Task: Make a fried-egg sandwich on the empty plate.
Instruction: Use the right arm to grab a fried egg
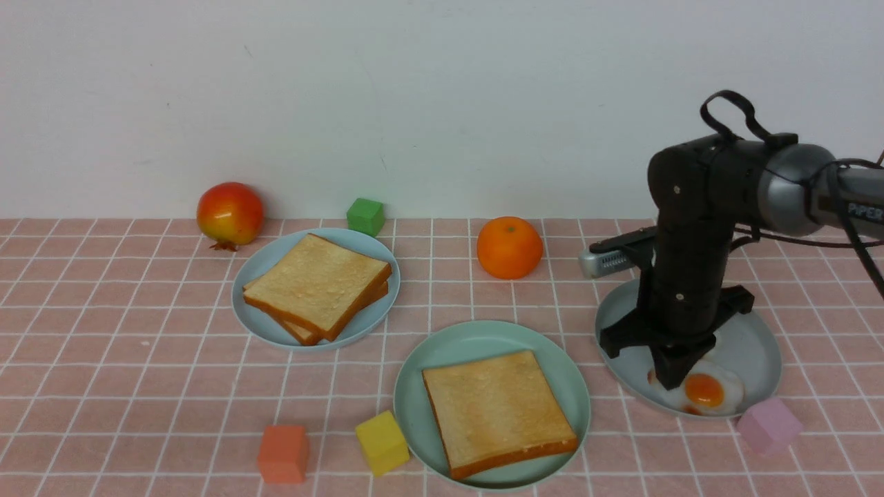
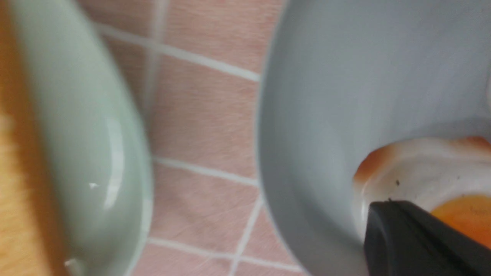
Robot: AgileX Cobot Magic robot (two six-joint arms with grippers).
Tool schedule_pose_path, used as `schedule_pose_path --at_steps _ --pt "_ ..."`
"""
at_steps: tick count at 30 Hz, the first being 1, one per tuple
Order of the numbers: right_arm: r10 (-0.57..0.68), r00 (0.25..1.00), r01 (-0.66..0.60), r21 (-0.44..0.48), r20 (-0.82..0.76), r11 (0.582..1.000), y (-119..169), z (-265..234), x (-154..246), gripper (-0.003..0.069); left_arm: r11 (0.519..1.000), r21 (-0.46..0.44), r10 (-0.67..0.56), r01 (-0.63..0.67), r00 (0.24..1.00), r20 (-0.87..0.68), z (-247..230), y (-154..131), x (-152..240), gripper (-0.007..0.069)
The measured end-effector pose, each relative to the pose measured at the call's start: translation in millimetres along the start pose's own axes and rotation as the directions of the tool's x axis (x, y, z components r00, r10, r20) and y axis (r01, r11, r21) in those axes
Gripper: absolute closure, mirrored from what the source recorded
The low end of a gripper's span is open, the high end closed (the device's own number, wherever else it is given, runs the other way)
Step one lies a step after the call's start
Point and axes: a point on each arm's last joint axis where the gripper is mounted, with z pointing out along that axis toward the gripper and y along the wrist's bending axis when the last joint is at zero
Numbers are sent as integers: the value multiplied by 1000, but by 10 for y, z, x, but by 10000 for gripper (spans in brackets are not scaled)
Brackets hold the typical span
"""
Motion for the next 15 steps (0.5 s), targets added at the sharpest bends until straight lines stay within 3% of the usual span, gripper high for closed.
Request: schedule_pose_path --at_steps 3,8,11,15 --pt "46 998 -46 1 39 999 -3 -161 23 661 1000 0 0 0 1000 0 0 0 0 605" --pt "148 986 -148 -1 82 989 -244 -404 111 621 1000 -1 2 -2 1000 1 0 1 -1 605" --pt "215 976 -214 -24 46 977 -486 -381 210 564 1000 -5 7 -7 1000 1 0 4 0 602" --pt "258 966 -254 -103 24 962 -836 -226 355 422 1000 -4 7 -7 1000 -1 0 4 1 602"
